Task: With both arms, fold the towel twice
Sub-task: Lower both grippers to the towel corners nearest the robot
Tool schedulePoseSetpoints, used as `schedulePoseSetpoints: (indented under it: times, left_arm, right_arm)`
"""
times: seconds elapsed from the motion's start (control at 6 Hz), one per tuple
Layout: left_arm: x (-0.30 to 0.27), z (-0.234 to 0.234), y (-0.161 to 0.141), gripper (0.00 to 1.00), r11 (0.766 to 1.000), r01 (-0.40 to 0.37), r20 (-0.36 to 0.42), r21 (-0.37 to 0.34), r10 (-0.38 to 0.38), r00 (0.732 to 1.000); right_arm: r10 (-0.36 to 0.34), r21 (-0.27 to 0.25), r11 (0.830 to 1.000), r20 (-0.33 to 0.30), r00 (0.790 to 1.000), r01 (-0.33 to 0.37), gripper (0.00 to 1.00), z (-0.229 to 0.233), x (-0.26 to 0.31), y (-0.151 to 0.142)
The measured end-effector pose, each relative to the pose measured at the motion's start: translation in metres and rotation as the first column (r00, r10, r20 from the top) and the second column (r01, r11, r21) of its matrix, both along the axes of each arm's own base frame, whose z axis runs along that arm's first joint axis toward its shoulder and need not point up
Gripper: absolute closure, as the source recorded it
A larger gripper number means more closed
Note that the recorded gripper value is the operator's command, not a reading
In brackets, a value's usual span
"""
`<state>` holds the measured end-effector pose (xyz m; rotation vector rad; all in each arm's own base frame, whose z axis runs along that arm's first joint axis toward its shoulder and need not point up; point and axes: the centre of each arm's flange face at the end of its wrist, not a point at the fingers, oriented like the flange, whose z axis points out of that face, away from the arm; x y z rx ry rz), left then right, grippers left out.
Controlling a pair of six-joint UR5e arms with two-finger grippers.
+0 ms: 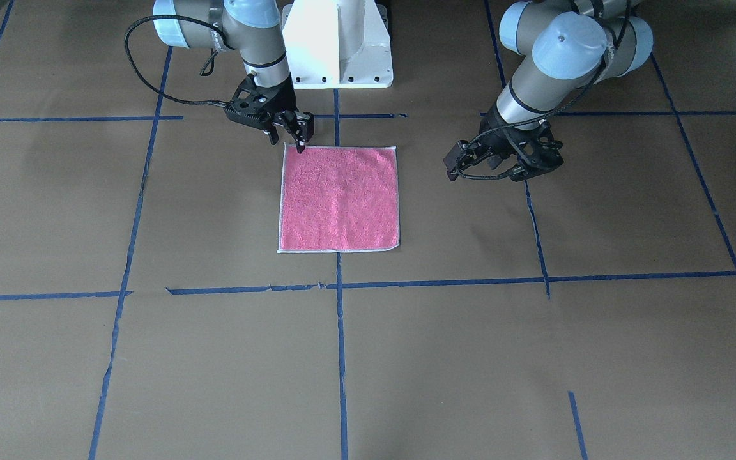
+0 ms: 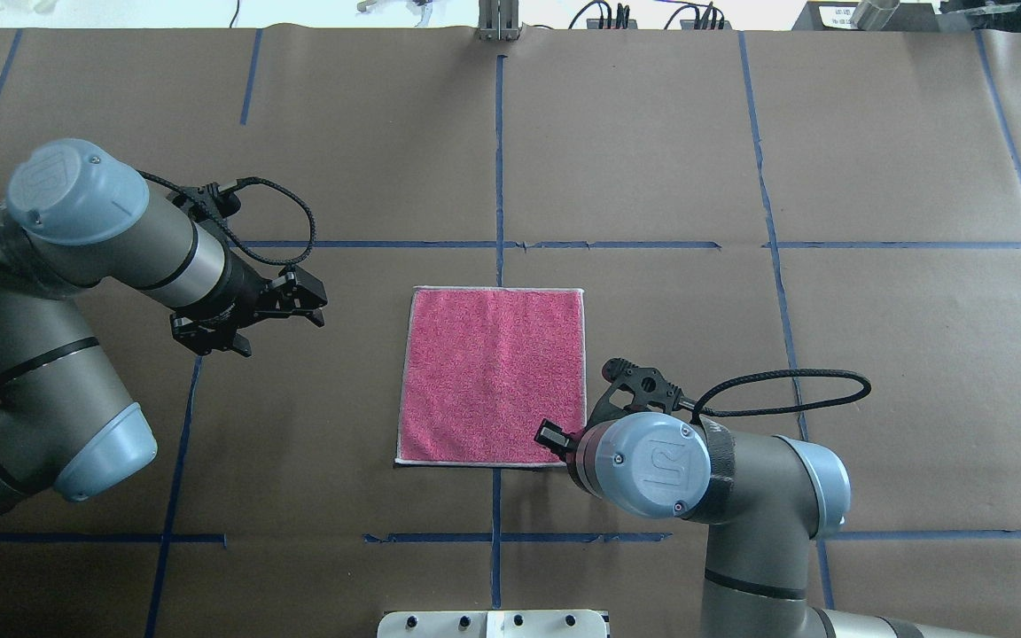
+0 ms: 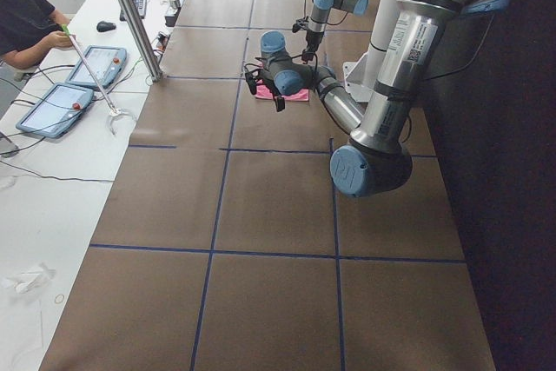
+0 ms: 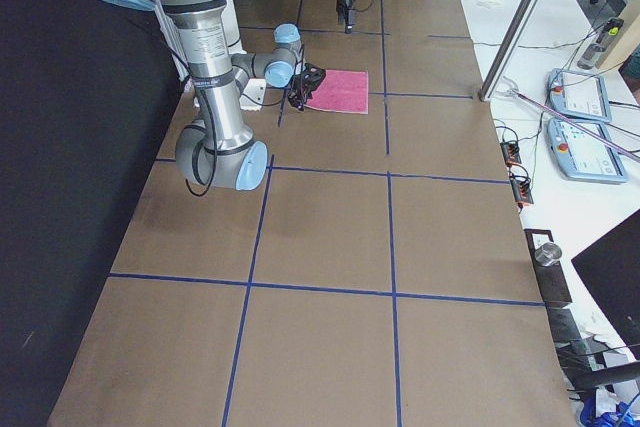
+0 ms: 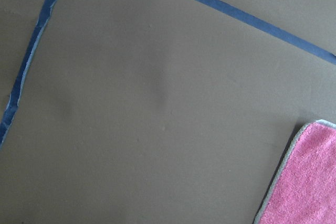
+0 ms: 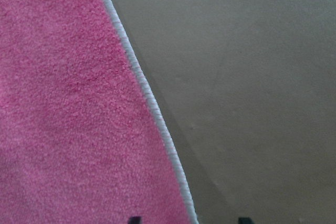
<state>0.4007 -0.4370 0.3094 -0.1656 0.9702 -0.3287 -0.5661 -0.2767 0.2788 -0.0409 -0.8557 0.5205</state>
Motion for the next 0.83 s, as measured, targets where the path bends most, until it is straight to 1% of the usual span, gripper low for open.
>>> schedulePoseSetpoints:
  times: [0.17, 0.33, 0.67, 0.83]
  left_arm:
    - [-0.0009, -0.0021, 0.0008, 0.00, 1.000, 0.000, -0.004, 0.003, 0.000, 1.000]
    - [-0.0014, -0.0032, 0.0012, 0.00, 1.000, 0.000, -0.006, 0.005, 0.000, 1.000]
    - [-0.0019, -0.0043, 0.0016, 0.00, 1.000, 0.000, -0.007, 0.006, 0.000, 1.000]
    - [-0.0019, -0.0044, 0.0016, 0.00, 1.000, 0.000, -0.008, 0.006, 0.000, 1.000]
  right_arm:
    - [0.004, 0.002, 1.000, -0.002, 1.000, -0.004, 0.39, 0.0006, 0.0001, -0.0011]
    - [0.005, 0.001, 1.000, -0.003, 1.000, -0.005, 0.50, 0.0010, -0.0002, -0.0013]
    - [0.004, -0.001, 1.000, -0.004, 1.000, -0.004, 0.51, 0.0011, -0.0013, -0.0010]
    - [0.002, -0.001, 1.000, -0.004, 1.000, -0.002, 0.54, 0.0008, -0.0016, -0.0005]
